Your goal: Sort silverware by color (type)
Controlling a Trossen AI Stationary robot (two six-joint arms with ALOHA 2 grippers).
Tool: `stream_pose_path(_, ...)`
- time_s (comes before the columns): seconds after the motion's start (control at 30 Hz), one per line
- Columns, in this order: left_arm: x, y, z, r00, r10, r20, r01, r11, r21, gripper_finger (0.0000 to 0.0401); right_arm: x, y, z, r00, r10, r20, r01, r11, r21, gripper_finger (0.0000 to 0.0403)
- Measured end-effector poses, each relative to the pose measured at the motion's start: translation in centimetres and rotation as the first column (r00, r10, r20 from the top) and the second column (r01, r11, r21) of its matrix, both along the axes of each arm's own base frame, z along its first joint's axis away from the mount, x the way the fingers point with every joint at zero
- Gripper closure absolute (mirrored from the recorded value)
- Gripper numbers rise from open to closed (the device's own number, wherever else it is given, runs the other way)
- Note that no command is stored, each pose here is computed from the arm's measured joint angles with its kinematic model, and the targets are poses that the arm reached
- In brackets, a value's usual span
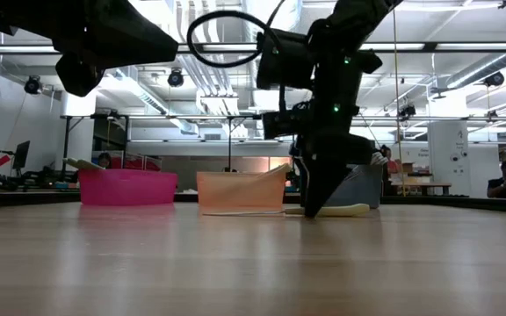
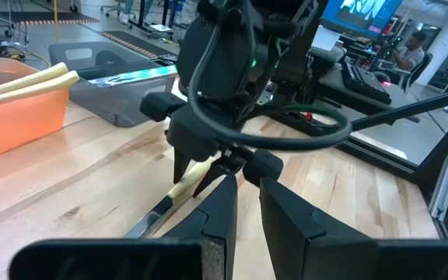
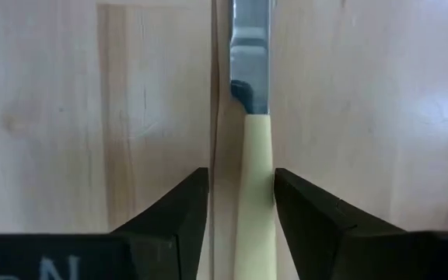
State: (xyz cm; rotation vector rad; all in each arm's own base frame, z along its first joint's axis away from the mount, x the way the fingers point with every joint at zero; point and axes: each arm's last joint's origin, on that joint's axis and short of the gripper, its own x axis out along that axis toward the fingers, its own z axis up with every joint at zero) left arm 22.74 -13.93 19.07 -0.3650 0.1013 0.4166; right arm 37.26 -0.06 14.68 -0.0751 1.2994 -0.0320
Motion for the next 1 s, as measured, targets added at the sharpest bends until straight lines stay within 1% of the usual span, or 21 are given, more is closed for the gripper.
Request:
stream_pose_path(0.1,0.0,0.0,0.0,1.000,0.000,-0.001,0.000,1.000,0.001,0.0361,-0.1,-0.1,-0.4,1.000,0.001,0.012,-0.001,1.000,0.002,0.0271)
stream_pose_path(0.2,0.0,0.0,0.0,1.000,0.000,0.000,0.000,1.000,-0.001,0.0361,-0.2,-0.2,-0.7,1.000,-0.004,0.023,0.003,1.000,0.009,0.0290)
stream_pose_path(0.4,0.0,0.0,0.0,1.000,0.001,0.001,-0.001,1.000,-0.003,0.0361,-0.3,-0.3,-0.9,1.000,-0.001,0.032,0.000,0.999,0.042,0.0362)
stream_pose_path(0.43,0.0,0.0,0.0,1.000,0.001,0.001,-0.001,1.000,-0.003,0.0361,-0.2,-0.3,-0.9,0.999,0.001,0.037,-0.002,0.999,0.040,0.0368)
stream_pose_path(0.77,0.0,0.0,0.0,1.000,0.001,0.002,-0.001,1.000,-0.006,0.0361,-0.2,-0.4,-0.3,0.997,0.034,0.068,-0.036,0.999,0.023,0.0368)
stream_pose_path(0.87,-0.1,0.0,0.2,1.000,0.001,0.008,-0.001,1.000,-0.010,0.0361,-0.4,-0.4,0.7,0.995,0.037,0.093,-0.039,0.999,0.018,0.0368)
stream_pose_path(1.0,-0.2,0.2,0.7,1.000,-0.002,0.018,0.002,1.000,-0.005,0.0354,-0.4,-0.4,3.4,0.977,0.049,0.208,-0.051,0.999,0.006,0.0368)
